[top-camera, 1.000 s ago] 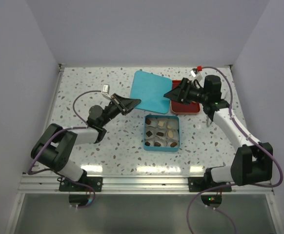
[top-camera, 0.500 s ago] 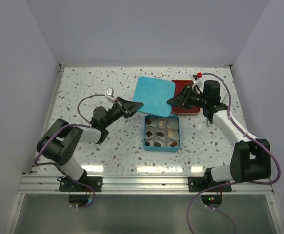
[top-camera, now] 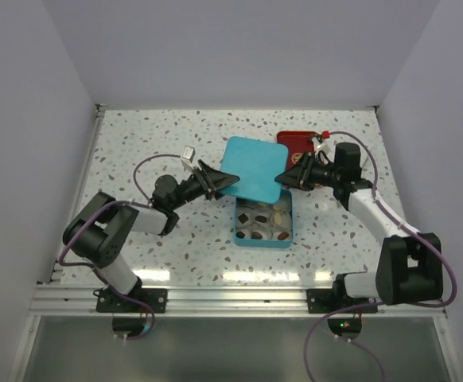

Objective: Pack the chocolate
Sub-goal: Close the box lid on the packing box.

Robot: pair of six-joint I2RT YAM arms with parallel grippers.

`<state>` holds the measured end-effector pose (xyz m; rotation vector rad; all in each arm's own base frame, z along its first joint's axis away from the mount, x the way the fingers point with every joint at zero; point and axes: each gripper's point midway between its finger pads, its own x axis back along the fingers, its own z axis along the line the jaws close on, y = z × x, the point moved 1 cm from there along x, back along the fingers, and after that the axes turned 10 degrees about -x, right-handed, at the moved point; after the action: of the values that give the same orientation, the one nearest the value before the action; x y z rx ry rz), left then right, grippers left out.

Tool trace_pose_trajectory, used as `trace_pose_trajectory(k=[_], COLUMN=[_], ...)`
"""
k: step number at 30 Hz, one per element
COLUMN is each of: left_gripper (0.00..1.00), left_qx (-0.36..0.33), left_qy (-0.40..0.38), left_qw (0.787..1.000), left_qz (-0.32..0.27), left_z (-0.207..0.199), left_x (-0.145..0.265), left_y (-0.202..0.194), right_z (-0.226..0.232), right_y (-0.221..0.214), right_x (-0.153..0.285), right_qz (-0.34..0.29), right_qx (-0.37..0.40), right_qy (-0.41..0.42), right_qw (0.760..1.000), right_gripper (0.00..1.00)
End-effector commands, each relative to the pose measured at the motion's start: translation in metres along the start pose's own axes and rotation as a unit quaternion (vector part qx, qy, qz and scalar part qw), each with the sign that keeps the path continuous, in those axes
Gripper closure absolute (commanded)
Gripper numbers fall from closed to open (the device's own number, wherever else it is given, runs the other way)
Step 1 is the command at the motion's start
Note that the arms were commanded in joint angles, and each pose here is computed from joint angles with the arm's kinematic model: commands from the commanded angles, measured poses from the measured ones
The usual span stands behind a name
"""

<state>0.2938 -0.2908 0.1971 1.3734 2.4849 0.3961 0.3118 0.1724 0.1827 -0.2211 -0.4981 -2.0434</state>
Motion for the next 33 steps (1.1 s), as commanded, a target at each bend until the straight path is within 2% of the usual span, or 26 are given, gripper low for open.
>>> trace_pose_trajectory(k=[1, 8, 12, 18, 21, 33], left_gripper=[0.36, 0.36, 0.36, 0.36, 0.36, 0.36], left_qx=[-0.072, -0.129, -0.176, -0.21, -0.225, -0.234], left_qy=[-0.053, 0.038, 0.114, 0.168, 0.184, 0.191], left_qw=[0.996, 0.988, 0.971, 0.952, 0.944, 0.938], left_qz=[0.019, 0.072, 0.116, 0.143, 0.155, 0.17], left_z=[-0.027, 0.009, 0.039, 0.059, 0.061, 0.051], left_x=[0.005, 0.014, 0.024, 0.032, 0.031, 0.034], left_y=[-0.007, -0.024, -0.038, -0.049, -0.055, -0.068], right_z=[0.005, -0.014, -0.023, -0.029, -0.031, -0.055], right_y=[-0.002, -0.018, -0.028, -0.036, -0.04, -0.061], right_x=[0.013, 0.021, 0.023, 0.025, 0.027, 0.035], right_qz=[-0.001, 0.03, 0.042, 0.052, 0.06, 0.084], right_qx=[0.026, -0.002, -0.008, -0.018, -0.019, -0.038], right_qy=[0.005, -0.018, -0.03, -0.038, -0.046, -0.094], right_qw=[1.0, 0.999, 0.999, 0.998, 0.997, 0.991], right_gripper=[1.0, 1.0, 1.0, 1.0, 1.0, 1.0])
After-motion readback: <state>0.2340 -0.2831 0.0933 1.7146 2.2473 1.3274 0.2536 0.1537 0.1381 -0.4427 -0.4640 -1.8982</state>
